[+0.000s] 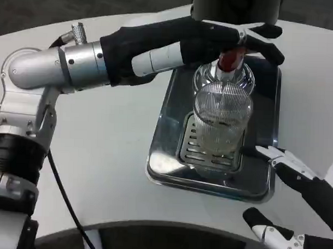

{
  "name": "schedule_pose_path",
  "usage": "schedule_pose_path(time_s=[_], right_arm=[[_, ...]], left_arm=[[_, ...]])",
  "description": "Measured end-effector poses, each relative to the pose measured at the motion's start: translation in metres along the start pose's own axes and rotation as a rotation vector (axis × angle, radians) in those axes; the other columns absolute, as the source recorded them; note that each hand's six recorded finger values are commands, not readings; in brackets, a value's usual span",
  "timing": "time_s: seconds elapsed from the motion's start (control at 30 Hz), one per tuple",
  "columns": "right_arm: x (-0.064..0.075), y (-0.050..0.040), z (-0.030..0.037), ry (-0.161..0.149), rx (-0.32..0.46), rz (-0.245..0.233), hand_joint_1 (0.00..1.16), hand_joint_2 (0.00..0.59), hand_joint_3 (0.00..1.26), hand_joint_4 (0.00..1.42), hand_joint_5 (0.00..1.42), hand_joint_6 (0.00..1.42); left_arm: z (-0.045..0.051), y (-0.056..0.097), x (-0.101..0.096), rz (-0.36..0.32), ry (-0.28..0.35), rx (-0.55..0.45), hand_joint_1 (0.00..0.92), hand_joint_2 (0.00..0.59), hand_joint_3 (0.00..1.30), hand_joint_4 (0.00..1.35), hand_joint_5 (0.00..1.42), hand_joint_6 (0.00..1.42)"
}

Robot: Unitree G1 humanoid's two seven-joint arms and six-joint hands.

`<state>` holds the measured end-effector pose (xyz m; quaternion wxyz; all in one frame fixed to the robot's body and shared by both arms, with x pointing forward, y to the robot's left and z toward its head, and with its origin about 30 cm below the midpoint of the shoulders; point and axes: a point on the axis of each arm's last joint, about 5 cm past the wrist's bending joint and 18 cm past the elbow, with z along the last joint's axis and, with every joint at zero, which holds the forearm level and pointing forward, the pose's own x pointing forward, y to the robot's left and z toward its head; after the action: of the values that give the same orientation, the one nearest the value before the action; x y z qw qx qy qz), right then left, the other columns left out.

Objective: Grasp the cup under the faucet to collect the drink, then remove the cup.

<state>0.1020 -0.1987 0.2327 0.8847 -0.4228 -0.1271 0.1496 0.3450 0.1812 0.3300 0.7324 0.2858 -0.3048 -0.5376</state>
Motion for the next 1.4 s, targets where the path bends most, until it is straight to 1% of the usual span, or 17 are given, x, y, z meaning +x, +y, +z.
schedule_pose_path(time_s=[0.17, 0.2, 0.27, 0.37, 0.43, 0.5, 0.57, 0.77, 0.9, 1.0, 1.07, 1.13, 1.17, 1.23, 1.3, 1.33, 1.4], right_arm=[[0.002, -0.0002, -0.0017, 0.035, 0.033, -0.008, 0.72, 0.354, 0.11, 0.04, 0.00, 0.00], [0.003, -0.0004, -0.0019, 0.037, 0.036, -0.015, 0.73, 0.354, 0.11, 0.04, 0.00, 0.00], [0.004, -0.0009, -0.0024, 0.038, 0.044, -0.030, 0.76, 0.325, 0.10, 0.04, 0.00, 0.00], [0.006, -0.0011, -0.0037, 0.043, 0.055, -0.047, 0.77, 0.321, 0.10, 0.04, 0.00, 0.00], [0.006, -0.0005, -0.0059, 0.054, 0.071, -0.056, 0.78, 0.309, 0.09, 0.04, 0.00, 0.00], [0.008, 0.0008, -0.0093, 0.071, 0.096, -0.067, 0.78, 0.306, 0.09, 0.04, 0.00, 0.00], [0.008, 0.0016, -0.0112, 0.082, 0.111, -0.080, 0.79, 0.305, 0.09, 0.04, 0.00, 0.00], [0.010, 0.0026, -0.0136, 0.080, 0.152, -0.117, 0.81, 0.277, 0.08, 0.04, 0.00, 0.01], [0.012, 0.0062, -0.0192, 0.105, 0.196, -0.150, 0.83, 0.258, 0.08, 0.05, 0.03, 0.04], [0.015, 0.0092, -0.0229, 0.115, 0.222, -0.177, 0.84, 0.238, 0.08, 0.07, 0.05, 0.08], [0.017, 0.0121, -0.0247, 0.112, 0.241, -0.205, 0.85, 0.232, 0.08, 0.07, 0.07, 0.08], [0.021, 0.0166, -0.0270, 0.097, 0.273, -0.241, 0.85, 0.222, 0.09, 0.09, 0.08, 0.11], [0.023, 0.0205, -0.0287, 0.088, 0.297, -0.271, 0.86, 0.215, 0.09, 0.09, 0.09, 0.11], [0.025, 0.0258, -0.0317, 0.083, 0.331, -0.310, 0.87, 0.192, 0.10, 0.10, 0.11, 0.15], [0.028, 0.0312, -0.0352, 0.080, 0.359, -0.343, 0.88, 0.187, 0.10, 0.11, 0.12, 0.16], [0.029, 0.0335, -0.0363, 0.080, 0.371, -0.354, 0.89, 0.187, 0.10, 0.11, 0.12, 0.16], [0.033, 0.0382, -0.0387, 0.068, 0.400, -0.372, 0.89, 0.187, 0.10, 0.11, 0.12, 0.17]], left_arm=[[0.0011, 0.000, 0.001, -0.005, 0.006, 0.030, 0.000, 0.015, 0.32, 0.00, 0.05, 0.00], [0.0013, -0.001, 0.001, -0.007, 0.007, 0.036, 0.000, 0.015, 0.32, 0.00, 0.05, 0.00], [0.0017, -0.001, 0.002, -0.007, 0.010, 0.046, 0.000, 0.015, 0.32, 0.00, 0.05, 0.00], [0.0023, -0.001, 0.002, -0.012, 0.013, 0.062, 0.000, 0.015, 0.32, 0.00, 0.05, 0.00], [0.0027, -0.001, 0.002, -0.012, 0.014, 0.071, 0.000, 0.015, 0.32, 0.00, 0.05, 0.00], [0.0031, -0.001, 0.002, -0.014, 0.016, 0.081, 0.000, 0.016, 0.32, 0.00, 0.05, 0.00], [0.0031, -0.001, 0.002, -0.014, 0.017, 0.083, 0.000, 0.016, 0.32, 0.00, 0.05, 0.00], [0.0028, -0.002, 0.002, -0.013, 0.016, 0.087, 0.000, 0.016, 0.33, 0.00, 0.05, 0.00], [0.0025, -0.002, 0.002, -0.012, 0.016, 0.090, 0.000, 0.016, 0.33, 0.00, 0.05, 0.00], [0.0024, -0.002, 0.002, -0.012, 0.016, 0.091, 0.000, 0.016, 0.33, 0.00, 0.05, 0.00], [0.0023, -0.002, 0.002, -0.011, 0.016, 0.091, 0.000, 0.016, 0.33, 0.00, 0.05, 0.00], [0.0022, -0.002, 0.002, -0.011, 0.016, 0.091, 0.000, 0.016, 0.33, 0.00, 0.05, 0.00], [0.0021, -0.002, 0.002, -0.012, 0.017, 0.090, 0.000, 0.016, 0.33, 0.00, 0.05, 0.00], [0.0019, -0.002, 0.003, -0.011, 0.018, 0.089, 0.000, 0.016, 0.33, 0.00, 0.05, 0.00], [0.0016, -0.002, 0.003, -0.010, 0.019, 0.088, 0.000, 0.016, 0.33, 0.00, 0.05, 0.00], [0.0014, -0.003, 0.003, -0.009, 0.019, 0.087, 0.000, 0.016, 0.33, 0.00, 0.05, 0.00], [0.0011, -0.003, 0.003, -0.007, 0.020, 0.085, 0.000, 0.016, 0.33, 0.00, 0.05, 0.00]])
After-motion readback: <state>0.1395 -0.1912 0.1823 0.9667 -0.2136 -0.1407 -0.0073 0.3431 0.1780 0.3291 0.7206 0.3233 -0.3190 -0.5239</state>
